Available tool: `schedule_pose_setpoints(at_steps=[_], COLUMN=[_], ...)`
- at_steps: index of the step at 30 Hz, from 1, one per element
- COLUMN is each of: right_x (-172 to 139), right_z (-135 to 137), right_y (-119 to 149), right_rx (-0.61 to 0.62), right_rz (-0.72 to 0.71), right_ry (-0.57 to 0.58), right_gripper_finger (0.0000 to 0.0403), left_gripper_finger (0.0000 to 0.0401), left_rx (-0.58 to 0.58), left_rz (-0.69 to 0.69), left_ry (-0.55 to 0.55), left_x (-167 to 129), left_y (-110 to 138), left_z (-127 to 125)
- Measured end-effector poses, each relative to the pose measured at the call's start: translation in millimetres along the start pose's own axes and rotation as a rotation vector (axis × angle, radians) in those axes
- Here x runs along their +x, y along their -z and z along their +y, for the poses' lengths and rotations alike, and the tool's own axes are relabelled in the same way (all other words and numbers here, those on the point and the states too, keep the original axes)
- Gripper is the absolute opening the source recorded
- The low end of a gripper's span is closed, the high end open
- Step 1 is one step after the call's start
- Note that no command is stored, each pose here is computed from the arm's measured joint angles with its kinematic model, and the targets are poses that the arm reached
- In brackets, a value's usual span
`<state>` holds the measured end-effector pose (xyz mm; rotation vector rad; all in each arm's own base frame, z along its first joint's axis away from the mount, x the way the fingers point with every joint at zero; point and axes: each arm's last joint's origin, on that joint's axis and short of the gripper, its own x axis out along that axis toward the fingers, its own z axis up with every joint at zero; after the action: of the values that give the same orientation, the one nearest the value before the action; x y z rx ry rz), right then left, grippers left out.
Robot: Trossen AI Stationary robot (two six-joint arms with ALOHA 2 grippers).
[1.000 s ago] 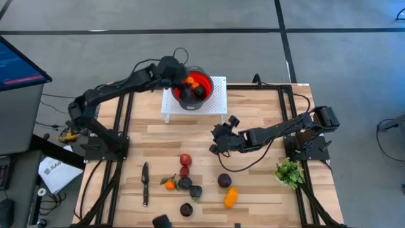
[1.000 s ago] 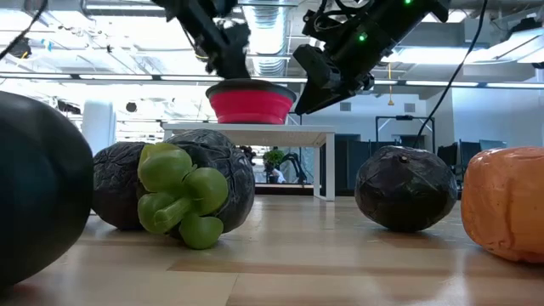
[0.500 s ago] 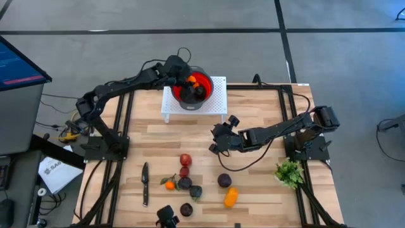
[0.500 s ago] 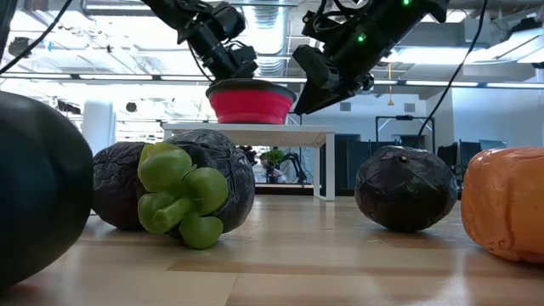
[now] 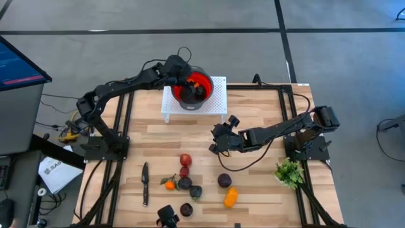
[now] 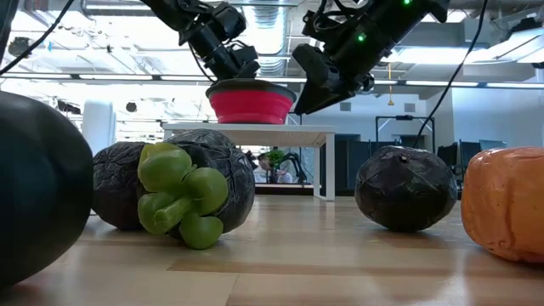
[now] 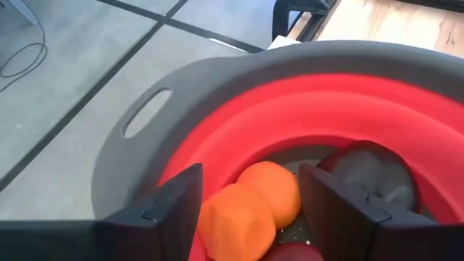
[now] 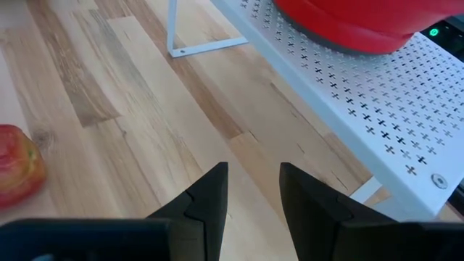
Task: Pick & Place Fruit
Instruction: Put the plum into the red strainer bowl
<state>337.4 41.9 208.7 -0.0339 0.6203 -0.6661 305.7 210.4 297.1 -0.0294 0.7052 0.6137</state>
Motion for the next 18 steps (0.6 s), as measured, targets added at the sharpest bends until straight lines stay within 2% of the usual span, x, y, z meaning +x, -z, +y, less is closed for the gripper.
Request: schedule_pose_setpoints(at_steps=[4,9,11,13,18], right_x=[2.5,3.0,-2.0,-9.5,-30.7], right_z=[-2.8,-3.5,-5.7,-6.8,-9.5], right_y=[-0.9,0.3,0.6,-7.5,-15.7], right_rx=[-0.051,-0.108,-0.167,-0.170,-0.183], right_rz=[0.003,0.021,0.062,0.083,0.191], right_ry=[0.009,-0.002,-0.070,-0.164,-0.463], right_gripper_finger=[0.0118,0.0118,0.0118,0.0119,0.0136], left_gripper_finger=[0.0228,0.0223,0.0219,0.0215,0.0207], left_rx=[0.001,0.021,0.035,0.058,0.113], left_rz=[-0.043,-0.173,-0.228,-0.275,-0.284], left_ry=[0.005,0.099,0.144,0.177,0.226], left_x=[-15.4,-60.3,-80.9,-99.6,-122.9], left_y=[-5.8,-21.1,-25.0,-24.2,1.9], left_z=[0.1,-10.9,-17.3,-25.2,-40.1])
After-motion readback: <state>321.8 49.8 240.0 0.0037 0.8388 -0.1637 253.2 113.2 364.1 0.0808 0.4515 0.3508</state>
